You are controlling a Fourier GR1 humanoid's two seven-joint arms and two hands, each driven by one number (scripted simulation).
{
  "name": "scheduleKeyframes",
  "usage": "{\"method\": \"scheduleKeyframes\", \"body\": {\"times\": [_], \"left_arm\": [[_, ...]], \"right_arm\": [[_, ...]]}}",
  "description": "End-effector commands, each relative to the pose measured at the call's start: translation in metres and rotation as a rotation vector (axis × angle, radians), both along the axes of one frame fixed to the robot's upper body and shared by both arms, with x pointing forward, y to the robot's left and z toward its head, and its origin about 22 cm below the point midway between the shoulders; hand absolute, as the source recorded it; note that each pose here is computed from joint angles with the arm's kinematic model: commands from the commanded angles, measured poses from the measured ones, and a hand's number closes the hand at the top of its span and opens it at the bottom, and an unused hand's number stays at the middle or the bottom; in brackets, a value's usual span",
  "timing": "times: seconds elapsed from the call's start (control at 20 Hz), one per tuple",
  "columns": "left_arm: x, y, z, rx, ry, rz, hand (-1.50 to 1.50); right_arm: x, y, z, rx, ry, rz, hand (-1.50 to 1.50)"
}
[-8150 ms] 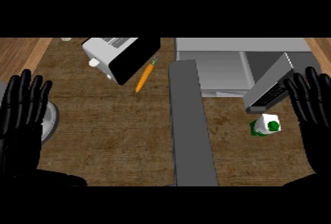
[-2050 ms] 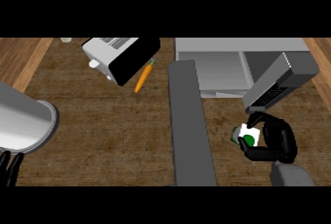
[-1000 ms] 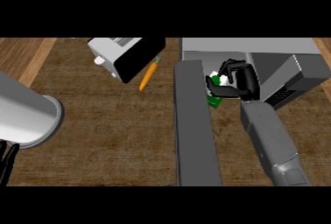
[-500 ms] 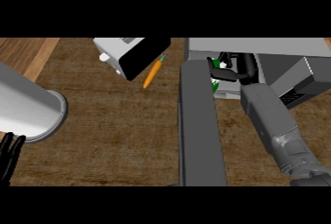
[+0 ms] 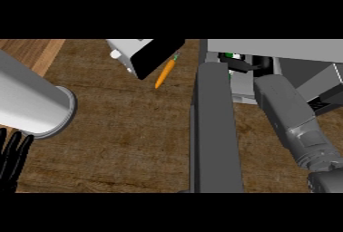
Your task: Pick up the milk, place it into the microwave and close the microwave
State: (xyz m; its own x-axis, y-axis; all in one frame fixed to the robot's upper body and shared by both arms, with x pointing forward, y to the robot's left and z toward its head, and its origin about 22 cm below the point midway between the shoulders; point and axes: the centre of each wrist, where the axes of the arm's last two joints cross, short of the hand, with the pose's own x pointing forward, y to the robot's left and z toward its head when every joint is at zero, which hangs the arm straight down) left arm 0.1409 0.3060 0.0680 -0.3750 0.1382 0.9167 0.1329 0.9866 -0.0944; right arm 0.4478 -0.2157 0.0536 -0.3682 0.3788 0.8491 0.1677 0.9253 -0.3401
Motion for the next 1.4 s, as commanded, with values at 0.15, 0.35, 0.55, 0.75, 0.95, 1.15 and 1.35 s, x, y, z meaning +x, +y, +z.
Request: {"method": "scheduleKeyframes", "body": {"times": [0.15,0.35,0.55,0.75,0.95,1.15,1.35], "left_arm": [[0.007,0.000,0.002,0.031,-0.007,-0.003,-1.50],[0.013,-0.009,0.010,0.055,-0.028,-0.023,-1.50],[0.013,-0.004,0.007,0.087,-0.014,-0.022,-1.50],[0.020,-0.007,0.010,0.114,-0.017,-0.028,-1.50],[0.024,-0.017,0.007,0.118,0.000,-0.062,-1.50],[0.026,-0.017,0.005,0.113,-0.014,-0.061,-1.50],[0.029,-0.023,0.009,0.111,-0.020,-0.067,-1.50]], "right_arm": [[0.004,-0.011,0.008,0.026,-0.002,-0.254,1.50],[0.005,-0.016,0.012,-0.097,-0.064,-0.333,1.50],[0.002,-0.022,0.007,-0.263,-0.083,-0.389,-1.50],[0.005,-0.014,0.012,-0.258,-0.087,-0.402,-1.50],[0.004,0.000,0.006,-0.214,0.021,-0.381,-1.50],[0.006,0.009,0.008,-0.107,0.046,-0.266,-1.50],[0.003,0.013,0.000,-0.066,0.056,-0.221,-1.50]]}}
